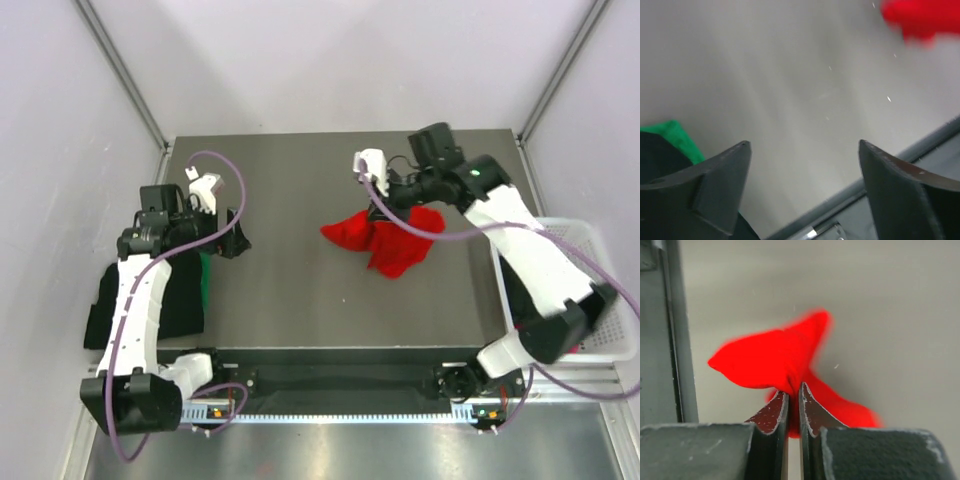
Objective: Fold and stack the t-shirts
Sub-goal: Move the tshirt to the center of the board, then flatten the tshirt out
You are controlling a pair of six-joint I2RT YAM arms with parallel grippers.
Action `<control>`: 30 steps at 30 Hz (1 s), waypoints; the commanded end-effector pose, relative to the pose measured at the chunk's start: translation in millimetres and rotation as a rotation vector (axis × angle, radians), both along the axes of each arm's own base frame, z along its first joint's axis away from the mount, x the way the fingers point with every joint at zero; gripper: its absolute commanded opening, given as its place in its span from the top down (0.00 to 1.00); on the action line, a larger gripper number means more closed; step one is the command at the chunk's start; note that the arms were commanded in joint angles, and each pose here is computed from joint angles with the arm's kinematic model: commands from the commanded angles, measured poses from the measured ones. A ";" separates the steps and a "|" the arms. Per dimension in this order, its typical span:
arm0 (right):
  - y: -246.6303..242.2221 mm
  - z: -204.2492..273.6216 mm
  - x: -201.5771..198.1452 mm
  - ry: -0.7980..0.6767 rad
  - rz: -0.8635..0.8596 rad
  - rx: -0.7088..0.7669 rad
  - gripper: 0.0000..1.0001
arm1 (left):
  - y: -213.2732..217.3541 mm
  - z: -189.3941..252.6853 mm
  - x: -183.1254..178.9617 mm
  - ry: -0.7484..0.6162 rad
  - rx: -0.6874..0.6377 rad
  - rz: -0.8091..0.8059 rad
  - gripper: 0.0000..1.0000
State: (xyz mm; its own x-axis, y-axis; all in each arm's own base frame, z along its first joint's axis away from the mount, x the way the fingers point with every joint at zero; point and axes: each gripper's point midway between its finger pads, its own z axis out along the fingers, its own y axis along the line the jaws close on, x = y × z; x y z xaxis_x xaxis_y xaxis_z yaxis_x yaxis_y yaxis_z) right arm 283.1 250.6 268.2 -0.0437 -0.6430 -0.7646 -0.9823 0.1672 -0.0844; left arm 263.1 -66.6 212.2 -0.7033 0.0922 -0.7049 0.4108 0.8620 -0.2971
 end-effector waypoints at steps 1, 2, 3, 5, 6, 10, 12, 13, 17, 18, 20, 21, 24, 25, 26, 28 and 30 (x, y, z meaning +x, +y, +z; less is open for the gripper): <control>-9.6 77.6 -42.8 -0.207 0.135 0.115 1.00 | 5.2 23.3 22.4 -0.142 0.024 0.042 0.04; -9.5 82.7 -45.2 -0.224 0.146 0.127 1.00 | 3.5 24.7 24.5 -0.148 0.017 0.038 0.03; -8.7 86.8 -47.4 -0.228 0.148 0.140 1.00 | 1.3 20.5 27.8 -0.133 0.009 0.031 0.03; -2.9 88.0 -40.9 -0.219 0.135 0.160 1.00 | -0.3 16.2 34.2 -0.118 0.000 0.028 0.07; -0.9 84.4 -36.0 -0.215 0.127 0.156 1.00 | -0.9 11.8 40.5 -0.092 -0.005 0.028 0.09; -0.5 32.2 30.1 -0.278 -0.064 0.063 0.70 | 2.9 7.5 52.9 -0.055 0.006 0.043 0.11; -2.6 36.3 75.2 -0.420 -0.205 0.081 0.69 | -2.0 12.9 51.1 -0.053 -0.018 0.024 0.11; -20.8 13.1 98.1 -0.441 -0.348 0.000 0.66 | -3.3 15.2 50.0 -0.058 -0.024 0.020 0.11; -48.7 -8.5 122.5 -0.457 -0.566 -0.083 0.57 | -6.4 19.5 39.0 -0.085 -0.032 0.004 0.05; -56.0 -25.9 118.4 -0.434 -0.583 -0.117 0.56 | -6.8 24.7 35.5 -0.107 -0.030 -0.003 0.01; -66.3 -33.6 103.7 -0.435 -0.577 -0.141 0.56 | -12.7 27.8 29.3 -0.109 -0.055 -0.028 0.01; -71.5 -61.5 84.4 -0.375 -0.533 -0.181 0.57 | -16.2 27.3 24.3 -0.093 -0.073 -0.040 0.01; -54.3 -76.4 10.5 -0.289 -0.224 -0.127 0.57 | -26.3 23.0 15.2 -0.054 -0.149 -0.064 0.01; -53.1 -87.0 -15.0 -0.258 -0.152 -0.105 0.58 | -27.4 22.0 17.2 -0.059 -0.159 -0.060 0.01; -53.5 -95.9 -28.1 -0.236 -0.120 -0.110 0.58 | -28.0 13.4 16.1 -0.031 -0.175 -0.045 0.01; -58.2 -124.4 -55.7 -0.189 -0.054 -0.161 0.59 | -32.4 3.0 17.7 0.017 -0.212 -0.038 0.01; -64.2 -149.6 -69.4 -0.170 -0.021 -0.207 0.59 | -29.7 -13.5 21.8 0.064 -0.201 -0.022 0.01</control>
State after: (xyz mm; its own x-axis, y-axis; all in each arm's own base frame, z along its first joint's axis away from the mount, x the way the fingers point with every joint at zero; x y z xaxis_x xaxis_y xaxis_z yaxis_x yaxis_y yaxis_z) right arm 246.8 184.3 157.1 0.0157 -0.7577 -0.6524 -0.8936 0.2821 -0.3491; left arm 279.6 -91.3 212.1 -0.7134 0.0014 -0.7007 0.4249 0.7961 -0.4310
